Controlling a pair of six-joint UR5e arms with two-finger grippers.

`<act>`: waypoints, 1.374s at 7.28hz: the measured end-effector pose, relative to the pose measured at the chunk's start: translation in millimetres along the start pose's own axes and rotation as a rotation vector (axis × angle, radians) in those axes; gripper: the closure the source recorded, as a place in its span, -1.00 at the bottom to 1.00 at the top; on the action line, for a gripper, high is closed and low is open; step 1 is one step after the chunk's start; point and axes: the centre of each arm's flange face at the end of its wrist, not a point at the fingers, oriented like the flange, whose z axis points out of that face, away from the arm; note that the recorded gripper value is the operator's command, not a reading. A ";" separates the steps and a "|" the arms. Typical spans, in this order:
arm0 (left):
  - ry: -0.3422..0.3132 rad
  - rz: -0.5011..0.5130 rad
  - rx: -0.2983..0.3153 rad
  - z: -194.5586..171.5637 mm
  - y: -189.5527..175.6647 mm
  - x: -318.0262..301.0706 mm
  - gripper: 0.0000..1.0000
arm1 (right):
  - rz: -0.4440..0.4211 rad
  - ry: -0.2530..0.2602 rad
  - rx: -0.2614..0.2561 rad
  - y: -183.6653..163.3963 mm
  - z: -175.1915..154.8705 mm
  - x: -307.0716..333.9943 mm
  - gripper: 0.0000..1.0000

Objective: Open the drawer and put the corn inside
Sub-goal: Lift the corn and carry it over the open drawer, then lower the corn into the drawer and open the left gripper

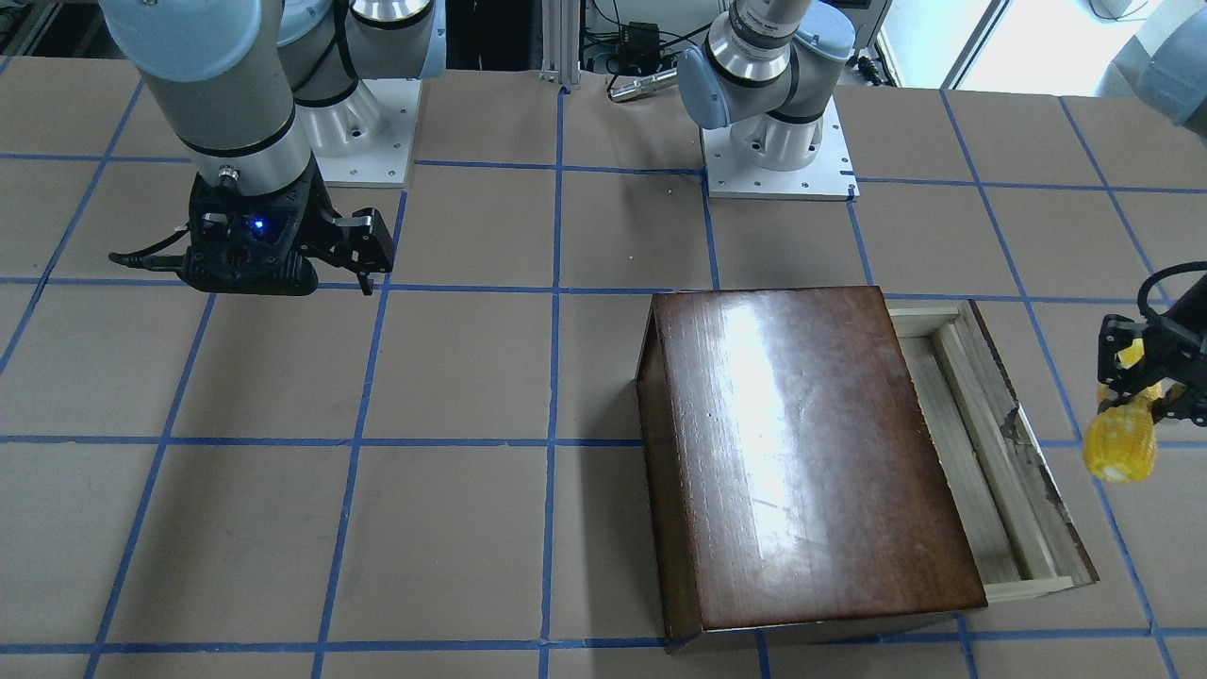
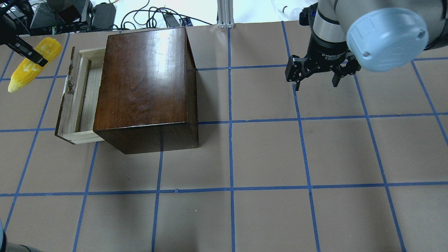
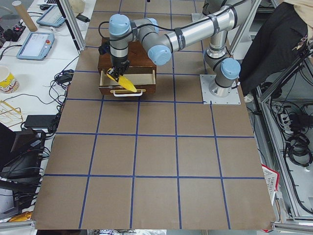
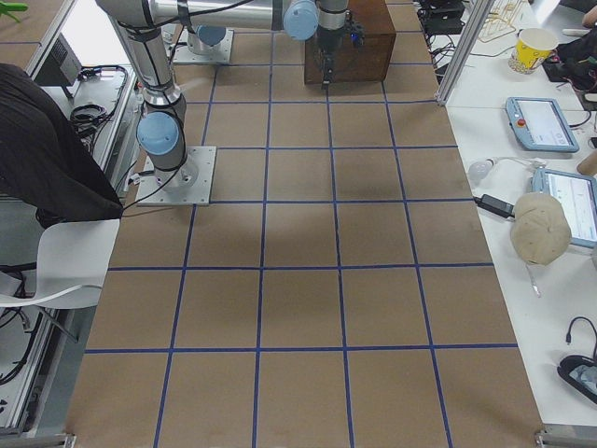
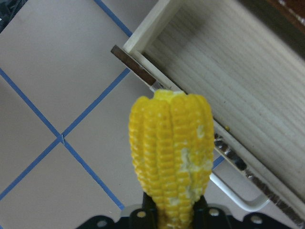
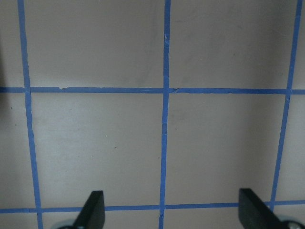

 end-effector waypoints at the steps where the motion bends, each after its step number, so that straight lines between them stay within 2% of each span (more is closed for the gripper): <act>1: 0.001 -0.093 -0.001 -0.4 -10.0 12.7 1.00 | 0.000 0.000 0.000 0.1 0.0 0.0 -1.00; 5: 0.039 -0.469 -0.039 20.5 -33.0 37.1 1.00 | 0.000 0.000 0.002 0.1 -0.6 0.1 -1.00; 8: 0.057 -0.638 -0.084 34.8 -39.4 49.6 1.00 | 0.000 0.001 0.001 0.3 -0.5 0.1 -1.00; 10: 0.070 -0.692 -0.110 50.3 -41.2 58.6 1.00 | 0.000 0.001 0.001 0.4 -0.5 0.2 -1.00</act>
